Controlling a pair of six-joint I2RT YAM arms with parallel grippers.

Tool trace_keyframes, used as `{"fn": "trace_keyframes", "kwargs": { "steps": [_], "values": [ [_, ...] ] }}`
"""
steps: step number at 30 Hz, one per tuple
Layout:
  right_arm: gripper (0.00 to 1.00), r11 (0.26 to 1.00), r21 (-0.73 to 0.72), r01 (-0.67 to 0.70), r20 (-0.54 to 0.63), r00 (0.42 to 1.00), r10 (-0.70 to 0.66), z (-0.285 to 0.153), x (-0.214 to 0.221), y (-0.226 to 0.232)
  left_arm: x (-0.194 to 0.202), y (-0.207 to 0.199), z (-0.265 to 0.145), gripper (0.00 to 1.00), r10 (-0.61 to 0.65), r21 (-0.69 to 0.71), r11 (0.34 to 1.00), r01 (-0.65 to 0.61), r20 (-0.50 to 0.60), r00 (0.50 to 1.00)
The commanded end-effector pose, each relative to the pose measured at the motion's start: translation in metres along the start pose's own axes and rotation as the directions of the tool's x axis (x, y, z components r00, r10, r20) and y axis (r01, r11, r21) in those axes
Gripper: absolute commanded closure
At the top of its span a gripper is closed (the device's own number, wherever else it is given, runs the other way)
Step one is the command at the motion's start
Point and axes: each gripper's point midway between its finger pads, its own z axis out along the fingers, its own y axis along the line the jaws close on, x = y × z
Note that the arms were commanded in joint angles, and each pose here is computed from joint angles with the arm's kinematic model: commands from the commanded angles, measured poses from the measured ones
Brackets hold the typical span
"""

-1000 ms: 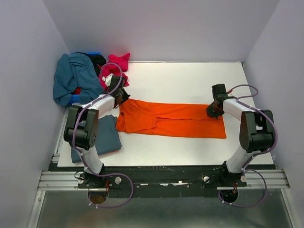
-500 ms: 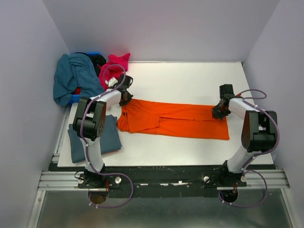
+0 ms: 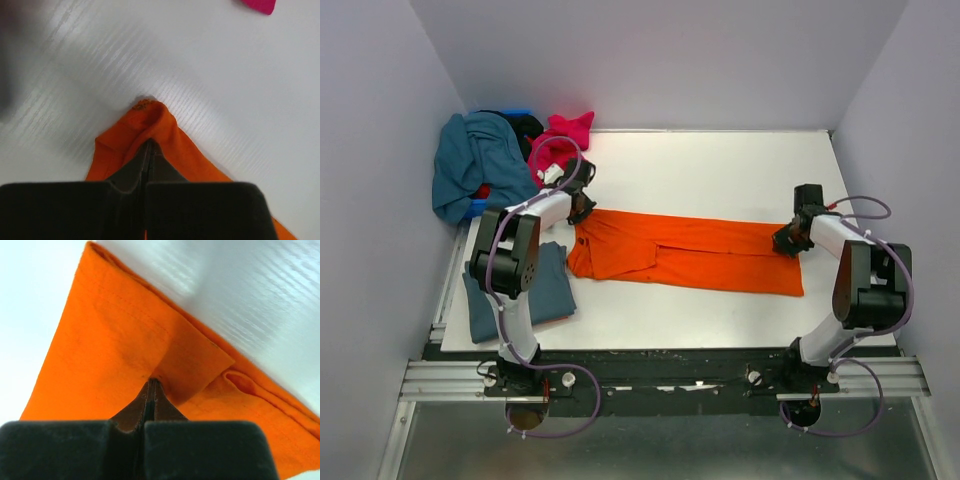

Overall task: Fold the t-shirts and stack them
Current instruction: Rotate the tshirt 90 degrees

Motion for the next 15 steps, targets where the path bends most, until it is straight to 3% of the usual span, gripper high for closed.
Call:
{"fn": "trace_keyframes", "kwargs": {
  "steps": [1, 3, 6, 11, 15],
  "values": [
    [0.99, 0.975, -0.191, 0.117, -0.023, 0.992, -0.123, -0.009, 0.011, 0.017, -0.013, -0.034, -0.029, 1.00, 0.157, 0.065, 0.984, -0.165, 0.118, 0.981],
    [0.99, 0.955, -0.263, 0.135, 0.015, 0.991, -0.136, -0.020, 0.008, 0.025, -0.018, -0.047, -0.047, 1.00, 0.192, 0.075, 0.976, -0.207, 0.170, 0.967],
    [0.99, 0.931, -0.316, 0.182, 0.059, 0.983, -0.172, -0.034, 0.006, 0.033, -0.020, -0.055, -0.061, 1.00, 0.194, 0.105, 0.972, -0.212, 0.163, 0.967],
    [0.99, 0.916, -0.300, 0.267, 0.110, 0.963, -0.245, -0.049, 0.011, 0.041, -0.003, -0.033, -0.065, 1.00, 0.120, 0.075, 0.989, -0.128, 0.095, 0.988],
    [0.99, 0.886, -0.285, 0.367, 0.095, 0.930, -0.354, -0.059, 0.043, 0.049, 0.023, -0.010, -0.061, 1.00, 0.044, 0.063, 0.997, -0.047, 0.048, 0.998]
  ]
}}
